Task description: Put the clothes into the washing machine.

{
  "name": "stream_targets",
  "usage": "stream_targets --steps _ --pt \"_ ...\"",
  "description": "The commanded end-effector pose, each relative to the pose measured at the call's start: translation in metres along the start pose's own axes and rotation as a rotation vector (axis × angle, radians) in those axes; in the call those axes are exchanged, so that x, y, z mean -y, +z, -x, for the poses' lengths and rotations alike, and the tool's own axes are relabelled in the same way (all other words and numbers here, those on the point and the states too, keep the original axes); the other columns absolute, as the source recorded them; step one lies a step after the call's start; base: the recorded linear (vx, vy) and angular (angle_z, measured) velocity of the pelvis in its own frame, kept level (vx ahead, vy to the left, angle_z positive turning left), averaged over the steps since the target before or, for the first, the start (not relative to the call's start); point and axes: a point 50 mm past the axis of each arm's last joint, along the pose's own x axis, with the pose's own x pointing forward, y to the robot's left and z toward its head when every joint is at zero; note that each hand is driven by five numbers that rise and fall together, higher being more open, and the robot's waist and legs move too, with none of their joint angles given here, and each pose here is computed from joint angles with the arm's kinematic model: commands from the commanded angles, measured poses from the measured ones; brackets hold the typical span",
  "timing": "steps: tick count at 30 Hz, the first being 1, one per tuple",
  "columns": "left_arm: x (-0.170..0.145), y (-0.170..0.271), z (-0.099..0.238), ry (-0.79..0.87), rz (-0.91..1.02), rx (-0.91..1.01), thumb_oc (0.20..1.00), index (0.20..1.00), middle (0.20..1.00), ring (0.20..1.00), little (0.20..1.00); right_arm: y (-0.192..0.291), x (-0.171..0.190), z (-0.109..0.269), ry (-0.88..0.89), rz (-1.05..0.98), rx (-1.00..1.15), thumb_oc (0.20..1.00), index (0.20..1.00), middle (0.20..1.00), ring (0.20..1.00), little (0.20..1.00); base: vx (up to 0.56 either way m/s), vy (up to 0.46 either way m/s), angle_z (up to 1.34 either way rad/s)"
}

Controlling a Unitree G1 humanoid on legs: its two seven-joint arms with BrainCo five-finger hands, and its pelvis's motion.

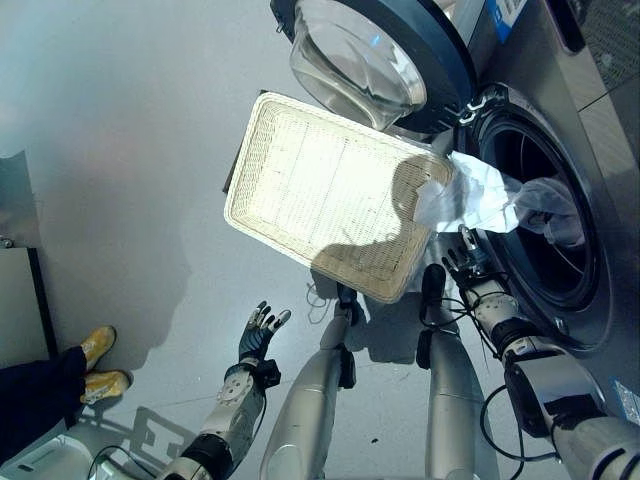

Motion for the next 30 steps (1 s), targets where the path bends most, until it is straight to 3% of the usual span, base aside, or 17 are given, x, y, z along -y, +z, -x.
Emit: stream_targets --steps 1,9,25,26,27,30 --pt "0.021 0.007 -0.004 -0.06 -0.008 0.036 1.0 1.0 1.0 1.0 1.0 0.03 0.004 0.0 0.034 -0.09 0.093 1.0 1.0 1.0 1.0 1.0 0.01 -0.056 0.07" --pt "0.026 0.007 -0.001 -0.065 0.013 0.047 1.0 1.0 1.0 1.0 1.0 0.053 -0.023 0.005 0.257 -0.239 0.288 1.0 1.0 1.0 1.0 1.0 0.0 -0.008 0.05" --pt "0.011 0.012 0.002 -0.055 -0.009 0.06 1.0 1.0 1.0 1.0 1.0 0.127 -0.081 0.024 0.48 -0.104 0.511 1.0 1.0 1.0 1.0 1.0 0.0 -0.026 0.01" --pt "0.009 0.014 0.002 -0.053 -0.015 0.062 1.0 1.0 1.0 1.0 1.0 0.13 -0.084 0.025 0.492 -0.089 0.516 0.702 0.702 0.702 0.702 0.702 -0.01 -0.073 0.0" --pt "0.005 0.017 0.002 -0.051 -0.025 0.067 1.0 1.0 1.0 1.0 1.0 0.136 -0.09 0.028 0.515 -0.057 0.519 0.2 0.2 0.2 0.2 0.2 -0.01 -0.07 0.0" --pt "0.001 0.02 0.002 -0.047 -0.035 0.077 1.0 1.0 1.0 1.0 1.0 0.142 -0.097 0.032 0.553 -0.036 0.527 0.2 0.2 0.2 0.2 0.2 -0.01 -0.05 -0.01"
